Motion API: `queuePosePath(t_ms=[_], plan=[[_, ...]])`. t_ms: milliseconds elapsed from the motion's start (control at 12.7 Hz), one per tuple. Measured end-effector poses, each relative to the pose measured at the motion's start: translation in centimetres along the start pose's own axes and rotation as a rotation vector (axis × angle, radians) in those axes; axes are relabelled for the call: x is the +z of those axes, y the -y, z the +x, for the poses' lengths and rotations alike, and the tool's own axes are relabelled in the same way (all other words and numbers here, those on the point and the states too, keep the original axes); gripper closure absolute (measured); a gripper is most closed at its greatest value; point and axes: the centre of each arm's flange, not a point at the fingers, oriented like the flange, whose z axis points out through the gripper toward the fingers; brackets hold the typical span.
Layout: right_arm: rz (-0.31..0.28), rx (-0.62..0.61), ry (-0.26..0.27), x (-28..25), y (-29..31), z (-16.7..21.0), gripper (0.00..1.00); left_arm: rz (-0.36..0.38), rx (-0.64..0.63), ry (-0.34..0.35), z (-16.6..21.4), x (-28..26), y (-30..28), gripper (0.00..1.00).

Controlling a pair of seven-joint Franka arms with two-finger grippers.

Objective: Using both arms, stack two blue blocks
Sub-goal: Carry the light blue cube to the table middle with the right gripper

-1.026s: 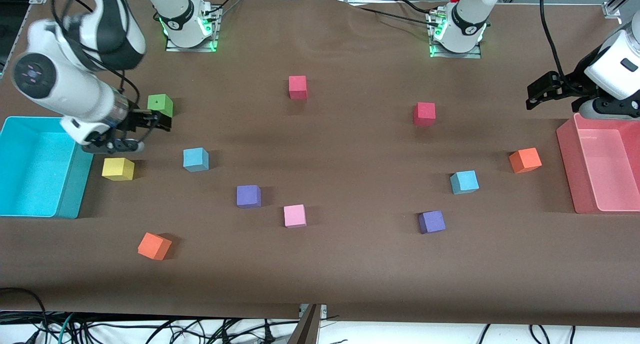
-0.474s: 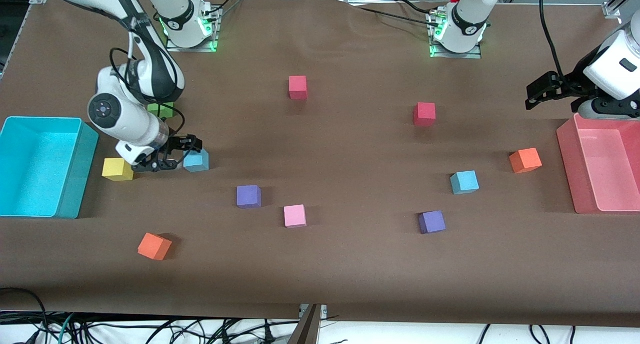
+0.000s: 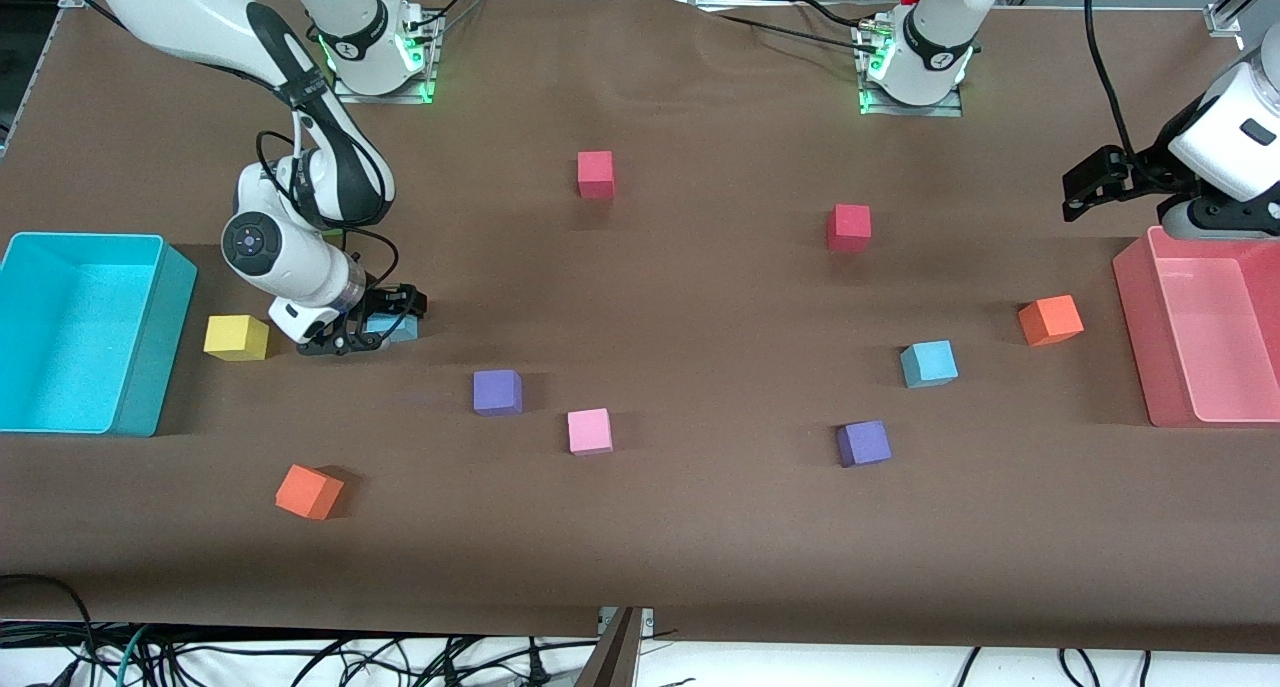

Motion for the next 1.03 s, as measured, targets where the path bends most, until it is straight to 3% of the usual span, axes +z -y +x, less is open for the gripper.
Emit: queuePosePath(t_ms=[158,316,395,711,1026], plan=[[-0.019,-0.030,-0.004,0.6,0.0,-0.1,0.07,0.000,0.014,-0.001,-0.1,0.0,-0.7,0.00],[-0.027,-0.041,0.005,1.1,0.0,-0.3,0.33,0.000,0.035,-0.002,-0.2,-0.1,-1.9,0.00],[-0.028,-0.043,0.003,1.0,0.0,-0.3,0.39,0.000,0.041,-0.003,-0.2,-0.2,-2.2,0.00],[-0.040,-0.044,0.019,-1.6,0.1,0.8,0.39,0.001,0.039,-0.005,-0.3,-0.3,-2.1,0.00],[-0.077,-0.028,0.093,-10.4,3.8,3.5,0.39,0.001,0.039,-0.008,-0.3,-0.3,-2.1,0.00]])
